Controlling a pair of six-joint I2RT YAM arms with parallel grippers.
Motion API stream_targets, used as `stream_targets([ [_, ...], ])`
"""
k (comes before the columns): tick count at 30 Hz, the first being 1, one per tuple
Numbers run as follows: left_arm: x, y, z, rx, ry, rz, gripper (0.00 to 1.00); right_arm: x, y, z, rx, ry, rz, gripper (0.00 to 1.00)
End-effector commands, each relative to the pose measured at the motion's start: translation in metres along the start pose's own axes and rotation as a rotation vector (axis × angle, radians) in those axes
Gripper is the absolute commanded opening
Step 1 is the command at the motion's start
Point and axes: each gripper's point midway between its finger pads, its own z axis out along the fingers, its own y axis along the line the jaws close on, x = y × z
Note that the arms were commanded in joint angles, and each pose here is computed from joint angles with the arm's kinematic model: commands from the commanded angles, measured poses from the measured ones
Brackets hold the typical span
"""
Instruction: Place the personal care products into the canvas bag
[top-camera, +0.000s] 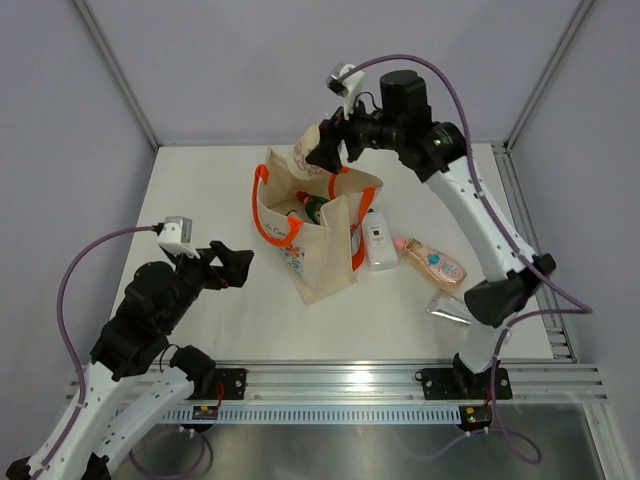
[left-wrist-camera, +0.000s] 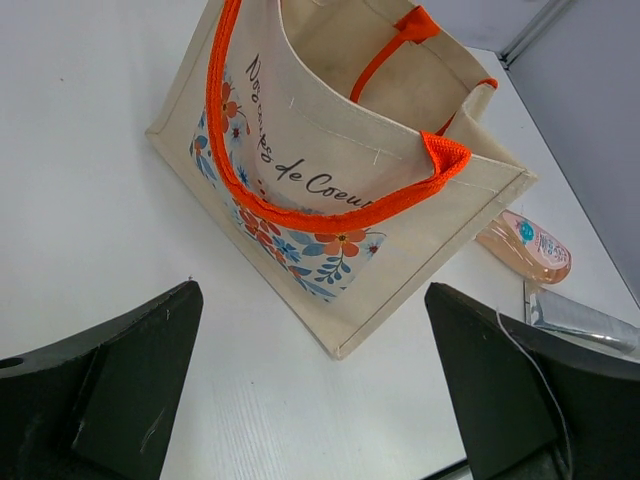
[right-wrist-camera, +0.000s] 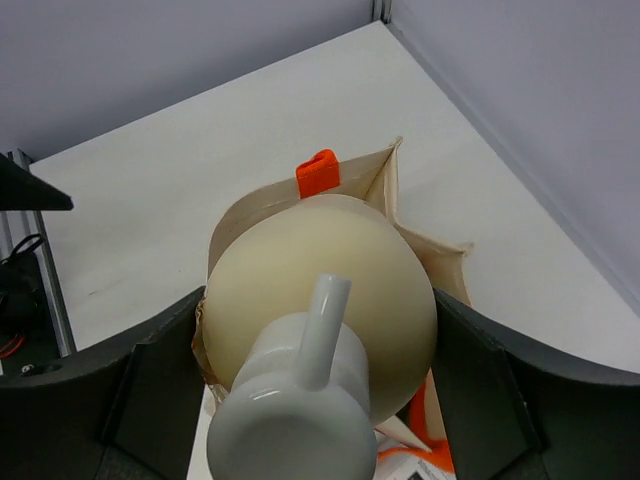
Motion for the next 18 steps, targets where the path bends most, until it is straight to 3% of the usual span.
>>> stream_targets([
  [1, -0.023, -0.001, -0.012, -0.01, -0.065, -0.013, 0.99, -0.023, -0.024, 0.041, 0.012, -0.079, 0.002, 0.0],
  [5, -0.02, 0.004, -0.014, -0.031, -0.058, 0.005, 0.99, 0.007, -0.023, 0.065, -0.045, -0.01, 0.041, 0.0],
  [8, -0.02, 0.004, -0.012, -0.026, -0.065, 0.022, 0.99, 0.06, 0.013, 0.075, -0.233, 0.147, 0.065, 0.0],
  [13, -0.023, -0.007, -0.005, 0.032, -0.076, 0.045, 0.99, 0.113, 0.074, 0.074, -0.462, 0.278, 0.042, 0.0],
  [18, -0.02, -0.011, -0.001, 0.05, -0.062, 0.048, 0.99, 0.142, 0.079, 0.094, -0.432, 0.347, 0.148, 0.02],
])
